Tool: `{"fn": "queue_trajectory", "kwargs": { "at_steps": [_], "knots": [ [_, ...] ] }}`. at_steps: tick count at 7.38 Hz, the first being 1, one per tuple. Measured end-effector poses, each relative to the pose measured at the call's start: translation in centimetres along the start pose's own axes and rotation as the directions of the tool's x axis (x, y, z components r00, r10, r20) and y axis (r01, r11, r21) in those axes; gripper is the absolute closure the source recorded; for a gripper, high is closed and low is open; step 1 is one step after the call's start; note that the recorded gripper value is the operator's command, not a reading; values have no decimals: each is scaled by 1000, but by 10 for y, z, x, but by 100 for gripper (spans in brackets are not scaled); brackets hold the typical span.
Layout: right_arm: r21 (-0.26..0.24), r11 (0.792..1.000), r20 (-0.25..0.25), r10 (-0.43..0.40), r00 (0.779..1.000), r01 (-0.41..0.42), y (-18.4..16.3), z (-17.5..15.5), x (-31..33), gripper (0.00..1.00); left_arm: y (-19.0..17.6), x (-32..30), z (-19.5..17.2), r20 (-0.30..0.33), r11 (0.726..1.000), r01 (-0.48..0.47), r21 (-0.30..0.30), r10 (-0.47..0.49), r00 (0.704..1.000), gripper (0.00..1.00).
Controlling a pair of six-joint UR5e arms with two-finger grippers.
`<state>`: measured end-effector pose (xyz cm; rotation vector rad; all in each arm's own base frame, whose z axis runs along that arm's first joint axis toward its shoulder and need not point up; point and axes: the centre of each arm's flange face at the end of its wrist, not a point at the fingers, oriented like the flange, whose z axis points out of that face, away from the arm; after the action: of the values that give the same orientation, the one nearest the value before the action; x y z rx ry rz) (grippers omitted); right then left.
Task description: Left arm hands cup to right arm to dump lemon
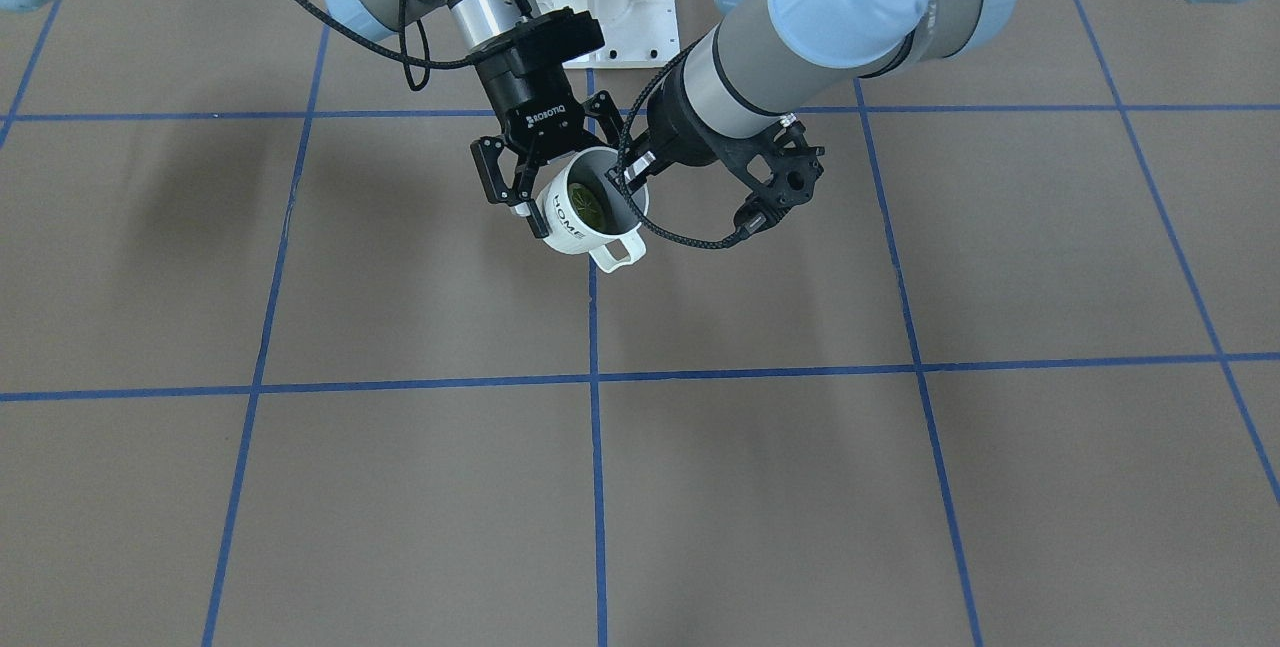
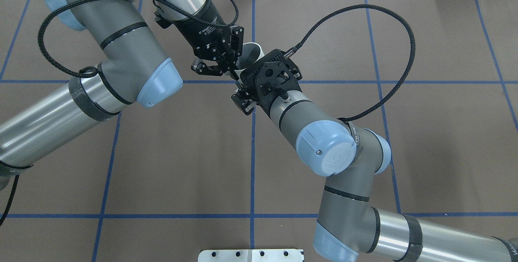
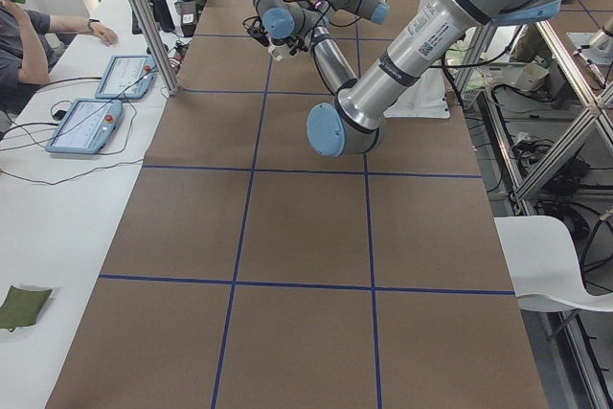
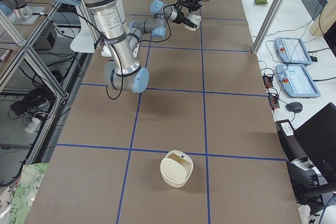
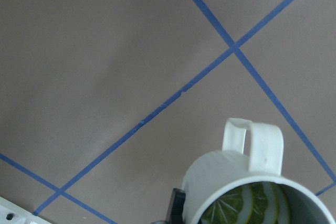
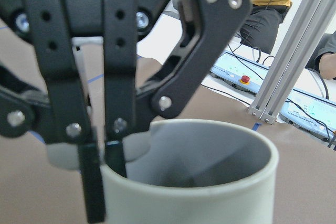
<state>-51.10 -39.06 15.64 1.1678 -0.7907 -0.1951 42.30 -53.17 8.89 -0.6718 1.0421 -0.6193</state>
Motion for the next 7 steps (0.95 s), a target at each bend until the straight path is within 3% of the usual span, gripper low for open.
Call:
{"fn": "queue_trajectory", "kwargs": {
  "at_steps": [7],
  "knots": [
    [1, 1000, 4, 1, 1000, -1, -1, -1, -2, 1, 4, -4, -4, -6, 1000, -9, -4, 9, 1000, 100]
  ]
}}
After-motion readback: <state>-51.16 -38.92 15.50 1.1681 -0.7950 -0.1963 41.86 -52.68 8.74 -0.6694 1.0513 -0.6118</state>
